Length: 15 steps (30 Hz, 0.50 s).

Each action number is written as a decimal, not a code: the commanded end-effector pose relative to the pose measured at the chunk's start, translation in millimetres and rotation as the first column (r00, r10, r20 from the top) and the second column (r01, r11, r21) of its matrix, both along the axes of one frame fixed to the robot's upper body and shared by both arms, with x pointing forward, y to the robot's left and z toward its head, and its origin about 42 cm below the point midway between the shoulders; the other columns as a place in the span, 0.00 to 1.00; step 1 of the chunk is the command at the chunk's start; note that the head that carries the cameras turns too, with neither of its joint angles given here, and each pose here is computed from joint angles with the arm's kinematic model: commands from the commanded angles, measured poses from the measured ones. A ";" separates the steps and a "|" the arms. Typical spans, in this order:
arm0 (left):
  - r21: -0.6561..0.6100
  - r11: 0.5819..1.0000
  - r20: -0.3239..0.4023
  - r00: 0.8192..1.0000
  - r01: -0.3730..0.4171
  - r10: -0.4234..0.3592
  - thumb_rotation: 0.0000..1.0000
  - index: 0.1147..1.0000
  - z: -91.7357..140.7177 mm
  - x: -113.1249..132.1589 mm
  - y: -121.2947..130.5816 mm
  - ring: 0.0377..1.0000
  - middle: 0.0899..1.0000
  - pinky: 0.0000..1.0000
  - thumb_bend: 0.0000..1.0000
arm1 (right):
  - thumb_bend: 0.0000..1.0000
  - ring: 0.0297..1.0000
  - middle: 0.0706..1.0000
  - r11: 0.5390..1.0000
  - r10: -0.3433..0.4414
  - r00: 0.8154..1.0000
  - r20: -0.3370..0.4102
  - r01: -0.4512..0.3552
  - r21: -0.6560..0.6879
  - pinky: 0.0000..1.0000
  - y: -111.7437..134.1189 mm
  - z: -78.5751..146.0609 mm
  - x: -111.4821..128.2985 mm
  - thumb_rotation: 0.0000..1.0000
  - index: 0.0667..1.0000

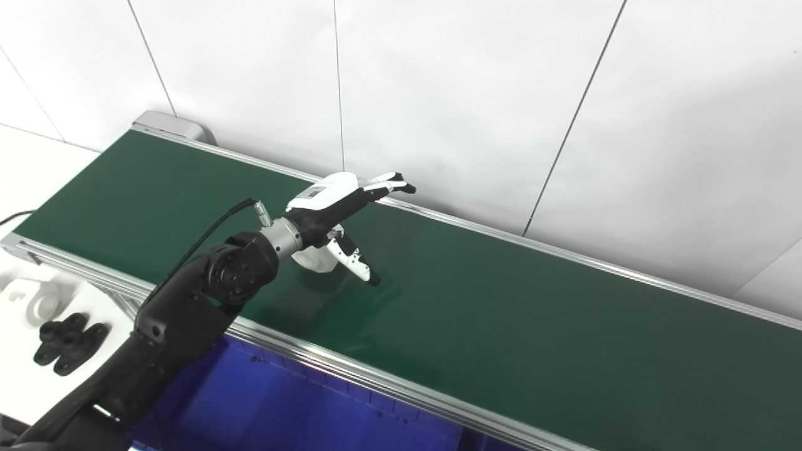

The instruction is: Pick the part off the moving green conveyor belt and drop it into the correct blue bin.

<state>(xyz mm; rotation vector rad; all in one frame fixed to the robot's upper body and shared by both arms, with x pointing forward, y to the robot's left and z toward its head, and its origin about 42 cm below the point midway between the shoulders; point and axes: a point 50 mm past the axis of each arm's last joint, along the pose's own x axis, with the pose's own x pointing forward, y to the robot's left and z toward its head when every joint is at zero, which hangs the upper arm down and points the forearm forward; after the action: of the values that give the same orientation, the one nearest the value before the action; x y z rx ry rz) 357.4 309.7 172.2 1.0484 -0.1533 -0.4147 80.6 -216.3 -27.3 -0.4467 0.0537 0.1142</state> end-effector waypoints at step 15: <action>0.230 0.972 -0.023 0.998 -0.047 0.053 0.06 0.88 -2.2 20.4 12.2 0.98 0.99 1.00 0.99 | 0.82 0.72 0.76 0.999 -0.014 0.998 0.066 0.012 0.037 0.63 0.1 8.1 -5.7 0.47 0.78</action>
<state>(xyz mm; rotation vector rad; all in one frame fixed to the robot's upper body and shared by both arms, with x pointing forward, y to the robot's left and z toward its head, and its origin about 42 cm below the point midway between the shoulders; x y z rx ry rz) 367.0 318.1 152.9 1.2271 -0.0229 -0.4388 75.8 -214.6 -25.5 -0.4485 0.0384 0.0976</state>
